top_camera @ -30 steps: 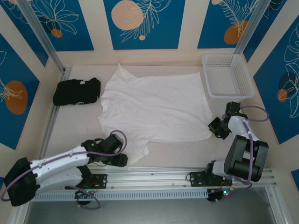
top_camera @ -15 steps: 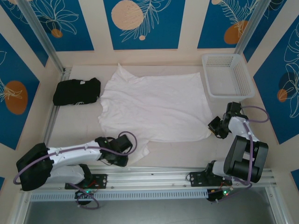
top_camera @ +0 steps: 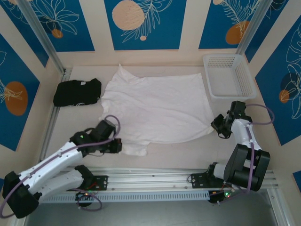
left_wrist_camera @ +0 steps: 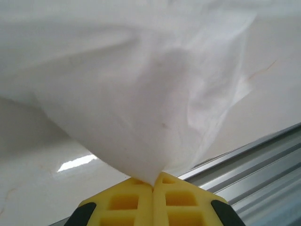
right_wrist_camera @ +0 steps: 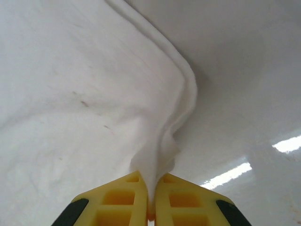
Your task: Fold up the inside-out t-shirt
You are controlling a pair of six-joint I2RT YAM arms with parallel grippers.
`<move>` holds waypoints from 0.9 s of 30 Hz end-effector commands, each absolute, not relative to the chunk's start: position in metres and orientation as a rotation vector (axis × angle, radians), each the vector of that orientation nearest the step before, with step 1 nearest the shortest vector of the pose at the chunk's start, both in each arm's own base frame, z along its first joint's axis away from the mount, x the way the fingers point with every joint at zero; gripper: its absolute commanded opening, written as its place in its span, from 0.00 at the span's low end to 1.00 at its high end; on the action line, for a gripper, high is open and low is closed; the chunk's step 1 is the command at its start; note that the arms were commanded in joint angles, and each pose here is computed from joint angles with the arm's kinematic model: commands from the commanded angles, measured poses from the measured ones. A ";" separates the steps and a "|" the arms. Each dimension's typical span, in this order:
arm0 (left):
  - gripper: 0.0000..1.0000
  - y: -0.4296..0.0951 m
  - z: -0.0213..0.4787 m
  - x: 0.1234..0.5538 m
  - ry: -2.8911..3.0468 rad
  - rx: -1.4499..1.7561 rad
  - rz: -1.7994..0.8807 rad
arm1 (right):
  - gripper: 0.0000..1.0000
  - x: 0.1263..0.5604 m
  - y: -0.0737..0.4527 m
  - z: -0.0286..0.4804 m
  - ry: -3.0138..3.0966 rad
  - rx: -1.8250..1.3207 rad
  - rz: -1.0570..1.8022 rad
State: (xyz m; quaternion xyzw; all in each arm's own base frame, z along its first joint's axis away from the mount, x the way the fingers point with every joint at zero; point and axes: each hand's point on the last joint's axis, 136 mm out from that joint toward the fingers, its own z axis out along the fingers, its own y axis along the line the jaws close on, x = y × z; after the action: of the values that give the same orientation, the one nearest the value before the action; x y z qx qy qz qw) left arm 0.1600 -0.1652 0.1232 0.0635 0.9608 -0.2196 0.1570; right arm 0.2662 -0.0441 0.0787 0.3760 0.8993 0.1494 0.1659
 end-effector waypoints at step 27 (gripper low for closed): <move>0.00 -0.106 0.206 0.340 2.540 -0.030 -0.523 | 0.11 0.387 -0.039 0.117 2.568 0.747 0.294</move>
State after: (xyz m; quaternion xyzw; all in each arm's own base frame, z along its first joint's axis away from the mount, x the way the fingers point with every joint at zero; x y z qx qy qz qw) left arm 0.3255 -0.1155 0.1989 -0.0090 0.9456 -0.2057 0.2518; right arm 0.3782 -0.0340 0.1128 0.2796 0.9277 0.1238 0.2143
